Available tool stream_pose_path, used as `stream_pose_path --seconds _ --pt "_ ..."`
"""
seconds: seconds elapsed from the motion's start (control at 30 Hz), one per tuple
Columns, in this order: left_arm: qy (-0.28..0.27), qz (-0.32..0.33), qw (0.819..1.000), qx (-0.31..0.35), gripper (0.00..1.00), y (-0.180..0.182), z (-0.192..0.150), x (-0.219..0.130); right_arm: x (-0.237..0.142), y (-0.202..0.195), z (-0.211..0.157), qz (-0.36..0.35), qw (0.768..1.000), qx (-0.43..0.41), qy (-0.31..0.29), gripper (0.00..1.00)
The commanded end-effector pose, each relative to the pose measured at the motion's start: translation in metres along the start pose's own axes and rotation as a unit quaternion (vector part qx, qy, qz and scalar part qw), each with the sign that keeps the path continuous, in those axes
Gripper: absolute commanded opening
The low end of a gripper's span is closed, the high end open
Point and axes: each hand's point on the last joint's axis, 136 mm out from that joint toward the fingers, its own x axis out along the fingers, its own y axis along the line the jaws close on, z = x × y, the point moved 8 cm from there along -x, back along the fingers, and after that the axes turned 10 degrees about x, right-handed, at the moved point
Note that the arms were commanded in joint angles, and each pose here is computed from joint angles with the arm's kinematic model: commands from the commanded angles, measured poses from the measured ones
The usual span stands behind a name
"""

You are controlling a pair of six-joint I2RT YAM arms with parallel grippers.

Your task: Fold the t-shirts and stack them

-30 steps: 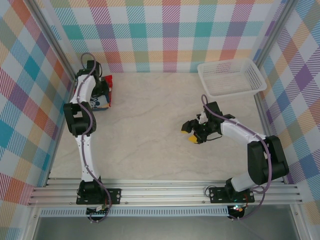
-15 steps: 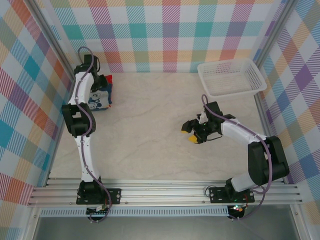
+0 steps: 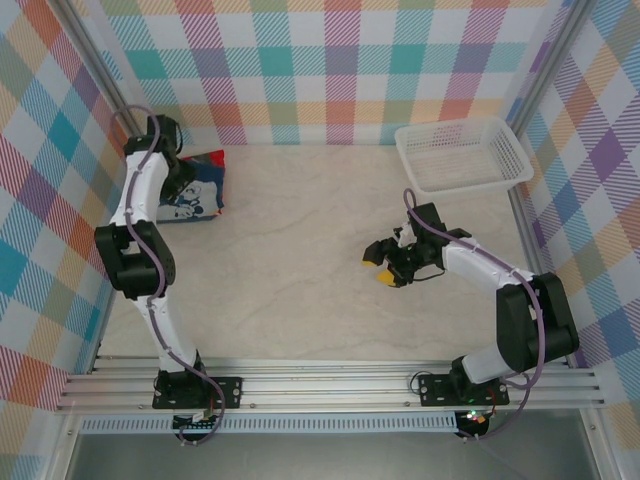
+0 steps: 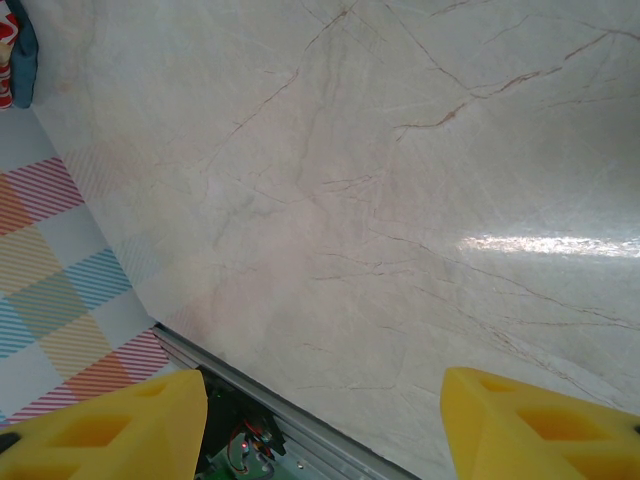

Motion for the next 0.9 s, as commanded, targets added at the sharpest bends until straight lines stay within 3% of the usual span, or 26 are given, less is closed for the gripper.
stream_pose_path --seconds 0.0,0.13,0.27,0.4,0.6,0.73,0.87 --pt "0.032 0.022 0.994 -0.106 0.54 0.028 0.019 0.036 -0.004 0.001 -0.001 0.006 1.000 -0.007 -0.001 0.63" --pt "0.008 -0.005 0.994 -0.105 0.53 0.022 0.044 0.053 -0.004 -0.002 -0.003 0.003 1.000 -0.004 0.000 0.64" --pt "0.067 0.013 0.990 -0.126 0.43 0.022 0.044 0.082 -0.003 -0.004 -0.004 0.002 1.000 -0.003 0.001 0.63" --pt "0.026 -0.008 0.990 -0.141 0.44 0.018 0.053 0.088 -0.004 -0.002 -0.002 0.001 1.000 -0.003 0.000 0.63" --pt "0.019 0.017 0.987 -0.158 0.44 0.026 0.070 0.109 -0.004 0.001 -0.001 0.002 1.000 -0.004 0.001 0.63" --pt "-0.003 -0.008 0.982 -0.189 0.44 0.028 0.088 0.120 -0.006 0.002 -0.002 0.000 1.000 -0.006 0.000 0.63" --pt "-0.028 -0.014 0.982 -0.186 0.48 0.025 0.100 0.099 -0.007 0.000 -0.004 -0.002 1.000 -0.004 0.001 0.63"
